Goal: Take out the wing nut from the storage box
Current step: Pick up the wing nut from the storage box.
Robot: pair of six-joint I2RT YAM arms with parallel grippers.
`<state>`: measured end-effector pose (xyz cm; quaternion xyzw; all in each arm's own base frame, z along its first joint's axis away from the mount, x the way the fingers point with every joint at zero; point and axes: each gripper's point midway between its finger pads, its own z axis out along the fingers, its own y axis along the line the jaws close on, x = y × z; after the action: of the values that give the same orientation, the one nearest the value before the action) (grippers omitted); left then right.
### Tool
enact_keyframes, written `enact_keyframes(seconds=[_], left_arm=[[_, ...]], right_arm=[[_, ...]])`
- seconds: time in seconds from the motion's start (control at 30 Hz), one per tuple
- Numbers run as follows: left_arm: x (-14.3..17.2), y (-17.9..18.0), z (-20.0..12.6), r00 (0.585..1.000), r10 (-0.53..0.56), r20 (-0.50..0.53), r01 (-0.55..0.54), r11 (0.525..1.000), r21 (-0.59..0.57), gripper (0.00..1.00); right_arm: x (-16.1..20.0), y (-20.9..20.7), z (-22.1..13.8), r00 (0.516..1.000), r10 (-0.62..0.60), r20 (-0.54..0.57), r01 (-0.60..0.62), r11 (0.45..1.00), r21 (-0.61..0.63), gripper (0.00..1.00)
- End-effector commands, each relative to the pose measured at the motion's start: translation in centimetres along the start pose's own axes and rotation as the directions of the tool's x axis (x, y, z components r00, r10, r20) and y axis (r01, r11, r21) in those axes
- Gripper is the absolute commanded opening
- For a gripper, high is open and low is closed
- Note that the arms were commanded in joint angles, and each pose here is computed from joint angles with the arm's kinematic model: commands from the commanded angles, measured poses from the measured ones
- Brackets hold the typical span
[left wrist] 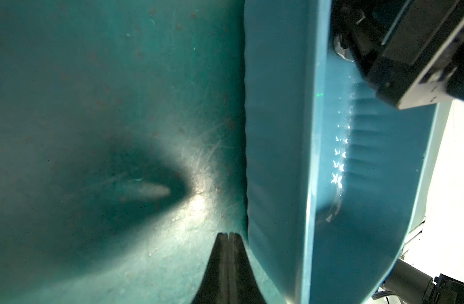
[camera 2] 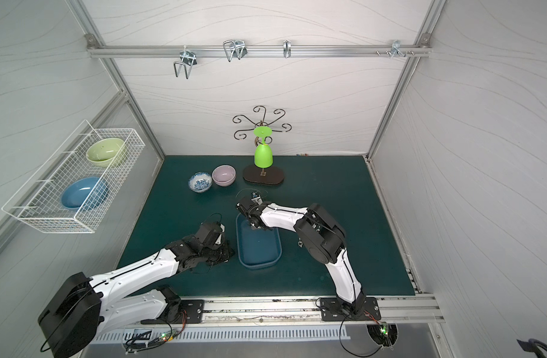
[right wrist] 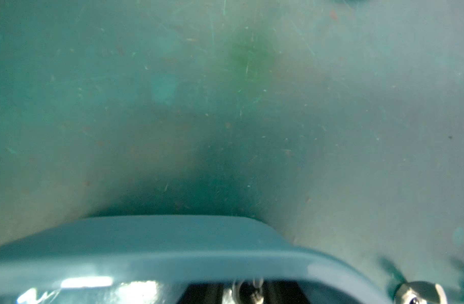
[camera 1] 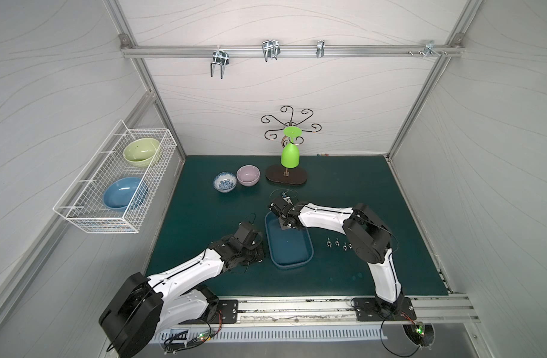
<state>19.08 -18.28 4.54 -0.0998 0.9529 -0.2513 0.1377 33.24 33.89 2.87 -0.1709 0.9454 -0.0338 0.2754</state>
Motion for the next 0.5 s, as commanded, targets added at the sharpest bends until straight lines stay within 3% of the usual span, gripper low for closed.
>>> enact_keyframes(seconds=[0.0,0.47], left_arm=[[-1.5,-1.4,-1.0,0.998,0.025,0.05,-0.026,0.999,0.022,0.05],[-2.1,-1.6,-1.2,0.998,0.03,0.058,-0.03,0.999,0.01,0.05]], right_arm=[[1.1,-0.6,1.0,0.999,-0.016,-0.034,0.017,1.0,0.016,0.24],[1.0,-0.4,-0.5,1.0,-0.008,-0.015,0.008,1.0,-0.028,0.0]])
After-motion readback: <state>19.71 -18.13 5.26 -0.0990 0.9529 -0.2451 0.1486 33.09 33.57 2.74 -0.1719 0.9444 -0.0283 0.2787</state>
